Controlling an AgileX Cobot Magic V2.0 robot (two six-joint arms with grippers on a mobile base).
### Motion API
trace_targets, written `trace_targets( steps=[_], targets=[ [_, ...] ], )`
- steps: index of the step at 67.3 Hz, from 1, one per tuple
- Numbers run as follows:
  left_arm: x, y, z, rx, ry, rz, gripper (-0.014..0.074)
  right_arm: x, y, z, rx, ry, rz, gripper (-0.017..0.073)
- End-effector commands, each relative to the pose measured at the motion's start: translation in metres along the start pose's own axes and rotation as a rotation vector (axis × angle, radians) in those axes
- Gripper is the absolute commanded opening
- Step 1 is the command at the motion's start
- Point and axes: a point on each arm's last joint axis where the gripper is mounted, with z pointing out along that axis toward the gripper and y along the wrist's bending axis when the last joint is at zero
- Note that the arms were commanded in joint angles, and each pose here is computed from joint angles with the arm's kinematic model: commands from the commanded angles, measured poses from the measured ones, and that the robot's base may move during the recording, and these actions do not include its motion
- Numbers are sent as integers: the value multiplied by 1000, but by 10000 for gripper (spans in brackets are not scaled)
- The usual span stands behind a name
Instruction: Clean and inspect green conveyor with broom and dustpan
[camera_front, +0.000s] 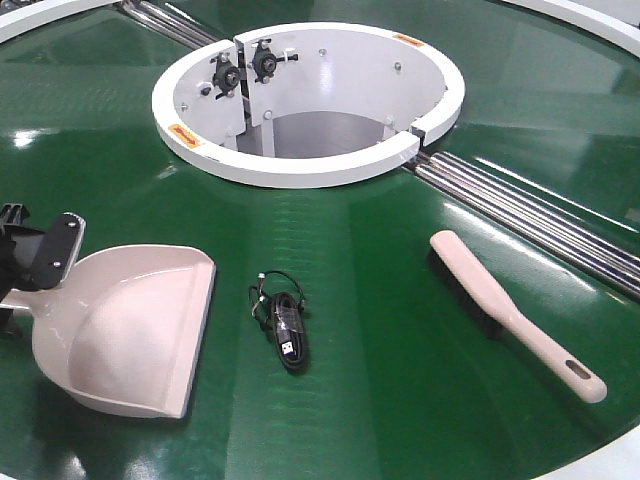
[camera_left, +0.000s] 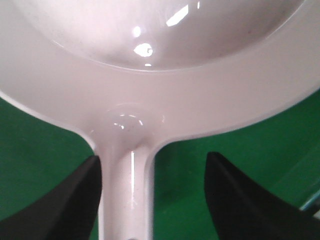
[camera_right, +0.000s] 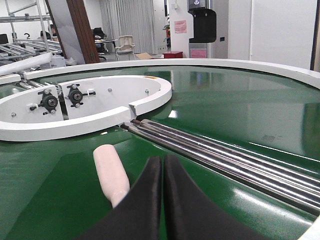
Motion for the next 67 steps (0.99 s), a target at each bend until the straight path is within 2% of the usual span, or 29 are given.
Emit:
trace_targets(
  steps=[1,17,35,40,53,60,67],
  targets=[
    [3,8,-16,-88,10,2,415,-4,0,-1,6,-83,-10,-10],
    [2,16,-7,-135,4,2,415,-4,0,-1,6,-83,-10,-10],
    [2,19,7,-100,14,13,396,-4,0,-1,6,-83,-10,-10],
    [4,19,7,-105,34,28,350,-4,0,-1,6,-83,-10,-10],
    [8,16,6,-72,84,61,118,-4,0,-1,6,-83,-10,-10],
    [9,15,3,-74,87,61,2,-4,0,-1,6,-83,-10,-10],
    [9,15,-5,-111,84,57,-8,-4,0,-1,6,-83,-10,-10]
  ],
)
